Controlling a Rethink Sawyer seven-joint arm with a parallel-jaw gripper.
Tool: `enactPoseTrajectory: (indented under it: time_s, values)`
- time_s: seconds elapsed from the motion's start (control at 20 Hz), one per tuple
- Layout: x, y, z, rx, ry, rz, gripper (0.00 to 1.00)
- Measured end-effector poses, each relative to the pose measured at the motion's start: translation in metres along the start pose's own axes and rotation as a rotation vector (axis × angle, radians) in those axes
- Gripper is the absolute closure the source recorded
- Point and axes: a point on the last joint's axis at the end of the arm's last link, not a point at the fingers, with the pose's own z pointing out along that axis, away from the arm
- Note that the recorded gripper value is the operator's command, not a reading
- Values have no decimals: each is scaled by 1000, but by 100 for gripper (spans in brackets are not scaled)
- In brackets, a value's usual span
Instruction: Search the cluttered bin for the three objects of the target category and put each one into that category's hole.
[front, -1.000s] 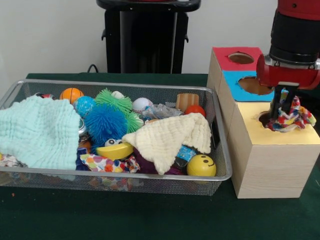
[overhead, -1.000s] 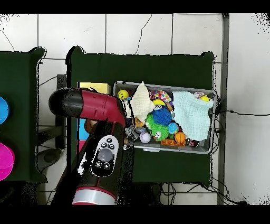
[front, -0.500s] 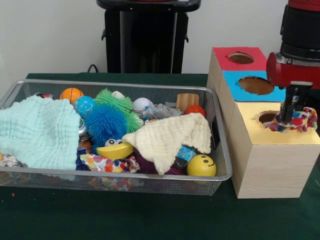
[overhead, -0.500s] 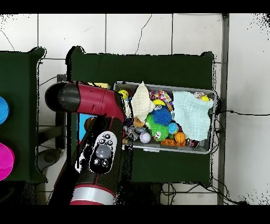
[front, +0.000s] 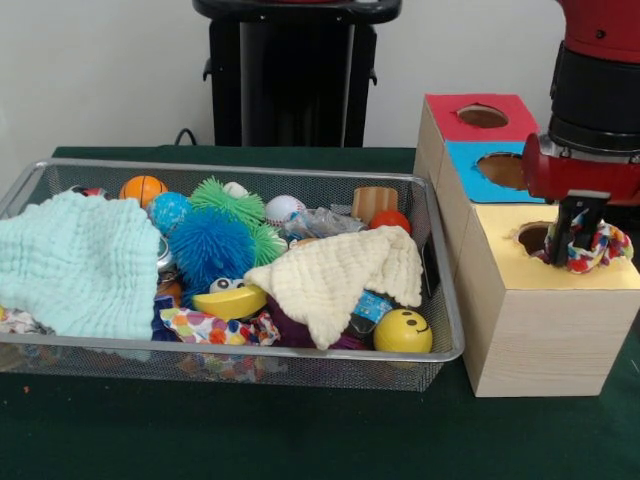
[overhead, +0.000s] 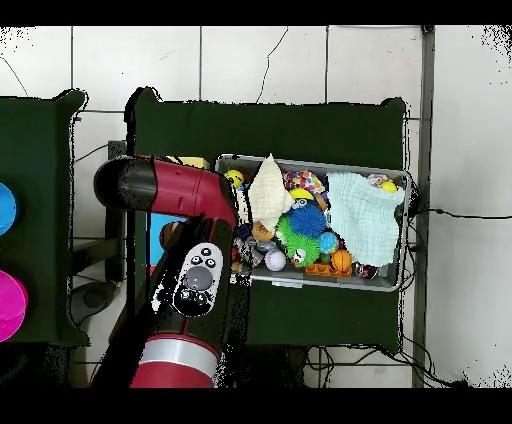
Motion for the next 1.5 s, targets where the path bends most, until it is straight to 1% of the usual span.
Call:
enactPoseTrajectory:
  time_s: [0.25, 0.4, 0.45, 0.6, 0.7, 0.85, 0.9, 1.15, 1.5]
  values:
    - [0, 1, -1, -11, 18, 15, 100]
    - [2, 3, -2, -18, 39, 20, 100]
    - [4, 4, -3, -23, 66, 21, 100]
    - [7, 5, -6, -25, 102, 25, 100]
    - [12, 6, -11, -18, 148, 42, 100]
    - [15, 7, -15, -7, 176, 63, 100]
    - [17, 8, -18, -1, 186, 78, 100]
    - [15, 15, -24, 11, 176, 113, 100]
    - [17, 22, -24, 17, 170, 101, 100]
